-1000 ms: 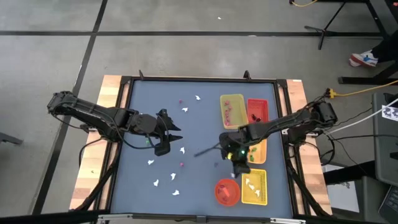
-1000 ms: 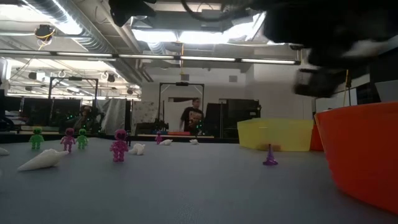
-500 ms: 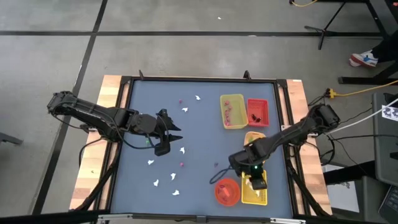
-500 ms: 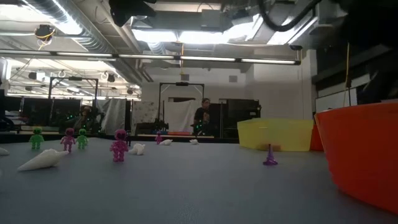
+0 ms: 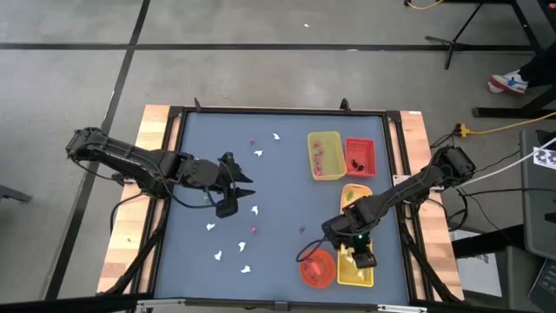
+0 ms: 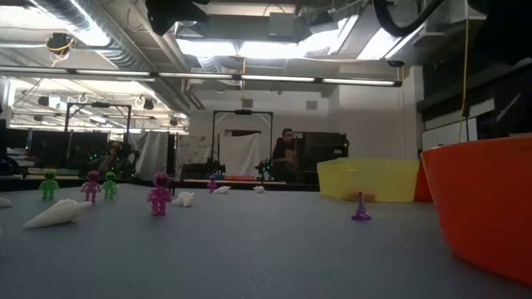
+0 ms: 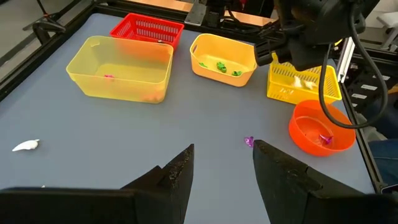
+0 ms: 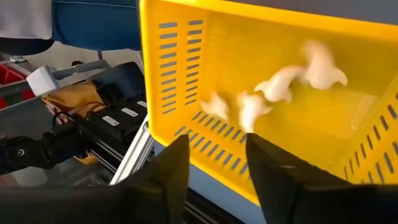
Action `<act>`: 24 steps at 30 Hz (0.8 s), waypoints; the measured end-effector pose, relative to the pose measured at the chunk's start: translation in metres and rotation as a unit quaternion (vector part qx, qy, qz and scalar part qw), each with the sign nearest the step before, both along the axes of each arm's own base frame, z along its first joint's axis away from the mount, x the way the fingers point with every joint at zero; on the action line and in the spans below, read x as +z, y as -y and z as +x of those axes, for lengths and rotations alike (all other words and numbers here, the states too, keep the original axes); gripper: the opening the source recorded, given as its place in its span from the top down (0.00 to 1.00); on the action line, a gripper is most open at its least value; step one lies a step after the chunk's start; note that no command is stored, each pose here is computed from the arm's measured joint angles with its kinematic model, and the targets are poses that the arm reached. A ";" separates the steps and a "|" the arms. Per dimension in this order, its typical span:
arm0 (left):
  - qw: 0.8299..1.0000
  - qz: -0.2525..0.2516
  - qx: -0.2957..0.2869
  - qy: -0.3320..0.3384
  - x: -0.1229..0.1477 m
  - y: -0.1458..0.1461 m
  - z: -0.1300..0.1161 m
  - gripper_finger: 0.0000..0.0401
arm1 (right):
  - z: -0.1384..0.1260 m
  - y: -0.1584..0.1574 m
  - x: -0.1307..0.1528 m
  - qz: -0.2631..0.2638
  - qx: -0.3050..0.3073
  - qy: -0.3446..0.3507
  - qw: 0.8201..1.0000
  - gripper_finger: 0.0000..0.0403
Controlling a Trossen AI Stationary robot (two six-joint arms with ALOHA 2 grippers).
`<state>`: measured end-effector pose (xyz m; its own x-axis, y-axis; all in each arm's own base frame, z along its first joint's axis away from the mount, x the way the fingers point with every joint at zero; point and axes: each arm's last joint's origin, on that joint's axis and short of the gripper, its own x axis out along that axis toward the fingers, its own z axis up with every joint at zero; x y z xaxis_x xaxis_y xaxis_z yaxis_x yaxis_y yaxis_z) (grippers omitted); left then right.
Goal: Sort Halloween decoration
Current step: Put the white ghost toy into the yellow box
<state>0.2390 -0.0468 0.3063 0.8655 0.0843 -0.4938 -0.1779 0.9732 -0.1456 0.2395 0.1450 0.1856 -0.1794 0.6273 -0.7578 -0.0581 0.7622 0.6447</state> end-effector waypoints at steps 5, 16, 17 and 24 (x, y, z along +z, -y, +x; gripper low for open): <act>1.000 0.000 0.000 0.000 0.000 0.000 0.000 0.63 | 0.000 0.001 0.000 -0.007 -0.001 0.001 1.000 0.49; 1.000 -0.012 -0.013 -0.002 0.000 0.001 0.000 0.63 | 0.000 0.001 0.000 -0.007 -0.001 0.001 1.000 0.45; 1.000 -0.013 -0.016 -0.002 0.000 0.001 0.000 0.63 | 0.000 0.001 0.000 -0.007 -0.001 0.001 1.000 0.45; 0.999 -0.020 -0.028 -0.003 0.000 0.003 0.000 0.63 | 0.000 0.001 0.000 -0.007 -0.001 0.001 1.000 0.45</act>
